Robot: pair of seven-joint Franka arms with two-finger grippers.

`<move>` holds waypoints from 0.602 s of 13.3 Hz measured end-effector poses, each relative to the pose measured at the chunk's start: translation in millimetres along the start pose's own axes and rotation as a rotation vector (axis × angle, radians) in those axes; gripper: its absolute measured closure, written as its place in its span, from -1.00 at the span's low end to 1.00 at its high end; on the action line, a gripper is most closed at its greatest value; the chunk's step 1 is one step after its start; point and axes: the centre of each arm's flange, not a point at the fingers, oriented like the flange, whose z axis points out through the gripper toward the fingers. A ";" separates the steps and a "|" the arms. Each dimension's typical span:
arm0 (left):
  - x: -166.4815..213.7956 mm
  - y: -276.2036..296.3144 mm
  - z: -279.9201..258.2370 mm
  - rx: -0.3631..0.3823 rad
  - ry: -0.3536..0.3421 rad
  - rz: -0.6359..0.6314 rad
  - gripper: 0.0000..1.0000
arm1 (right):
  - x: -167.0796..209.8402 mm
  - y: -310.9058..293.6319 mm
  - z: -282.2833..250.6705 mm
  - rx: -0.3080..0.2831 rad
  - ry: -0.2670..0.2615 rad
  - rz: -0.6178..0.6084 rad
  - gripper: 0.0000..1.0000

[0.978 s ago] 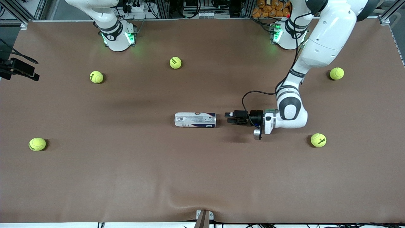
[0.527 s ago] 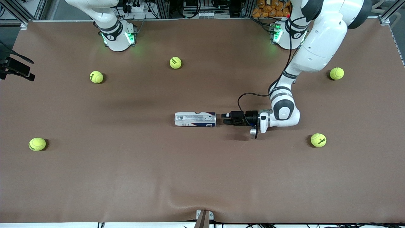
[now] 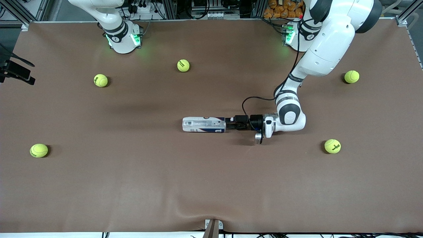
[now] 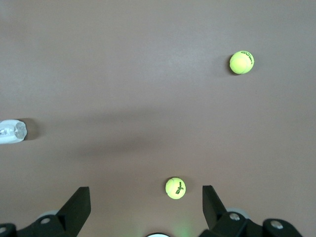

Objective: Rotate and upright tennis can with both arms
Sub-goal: 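Reach the left gripper toward the open end of the can, then close the left gripper on the can's open end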

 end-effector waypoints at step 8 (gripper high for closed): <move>-4.9 -3.5 22.4 -0.020 -0.001 -0.013 -0.02 | 0.0 -1.8 0.0 -0.001 0.000 0.031 -1.00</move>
